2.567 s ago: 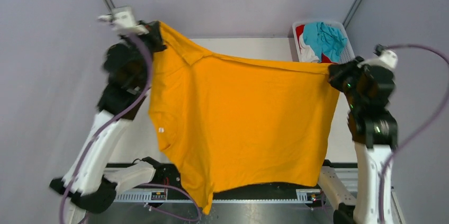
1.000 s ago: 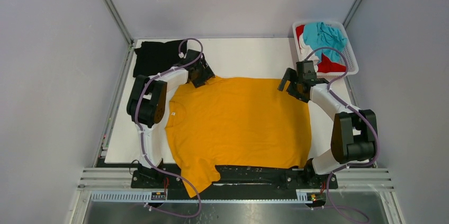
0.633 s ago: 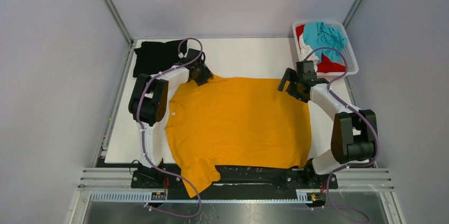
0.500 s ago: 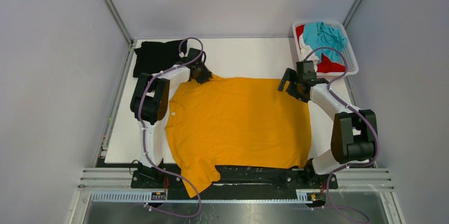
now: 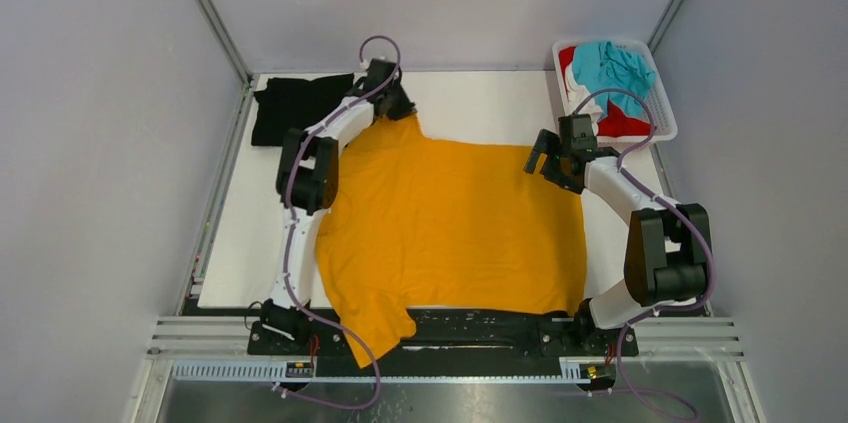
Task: Fold and stack the t-shirts
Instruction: Flatten out the tshirt, then grab the side of the flattened tshirt closest away from the robot with both arms
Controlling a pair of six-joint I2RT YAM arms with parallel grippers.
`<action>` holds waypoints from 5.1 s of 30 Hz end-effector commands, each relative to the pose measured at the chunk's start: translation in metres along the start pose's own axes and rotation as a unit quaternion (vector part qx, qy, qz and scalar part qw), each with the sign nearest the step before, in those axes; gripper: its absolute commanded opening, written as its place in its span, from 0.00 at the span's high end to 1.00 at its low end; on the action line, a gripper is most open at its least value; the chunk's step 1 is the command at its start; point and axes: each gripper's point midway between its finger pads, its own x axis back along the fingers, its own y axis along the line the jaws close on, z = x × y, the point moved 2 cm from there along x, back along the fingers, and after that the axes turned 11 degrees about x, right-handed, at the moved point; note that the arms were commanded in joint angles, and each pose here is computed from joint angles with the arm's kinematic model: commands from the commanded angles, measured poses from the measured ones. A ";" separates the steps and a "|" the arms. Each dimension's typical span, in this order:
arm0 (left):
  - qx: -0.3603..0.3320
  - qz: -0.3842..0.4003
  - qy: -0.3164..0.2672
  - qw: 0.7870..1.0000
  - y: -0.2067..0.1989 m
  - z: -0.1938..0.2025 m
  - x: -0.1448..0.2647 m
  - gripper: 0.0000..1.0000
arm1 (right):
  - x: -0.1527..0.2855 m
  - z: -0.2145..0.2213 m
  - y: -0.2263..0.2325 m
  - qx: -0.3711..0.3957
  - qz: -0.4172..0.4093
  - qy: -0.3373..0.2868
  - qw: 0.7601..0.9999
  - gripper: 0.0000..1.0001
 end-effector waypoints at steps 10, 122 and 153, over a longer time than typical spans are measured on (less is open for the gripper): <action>-0.178 0.109 -0.003 0.978 -0.080 -0.024 0.054 0.01 | 0.006 -0.016 -0.002 0.004 0.019 -0.017 1.000 0.01; -0.178 -0.250 0.210 0.928 0.232 0.283 0.307 0.64 | 0.052 0.093 -0.060 -0.203 0.069 -0.008 0.977 0.01; -0.133 -0.180 0.228 0.947 0.214 0.279 0.345 1.00 | 0.029 0.142 -0.071 -0.265 0.087 0.012 0.960 0.97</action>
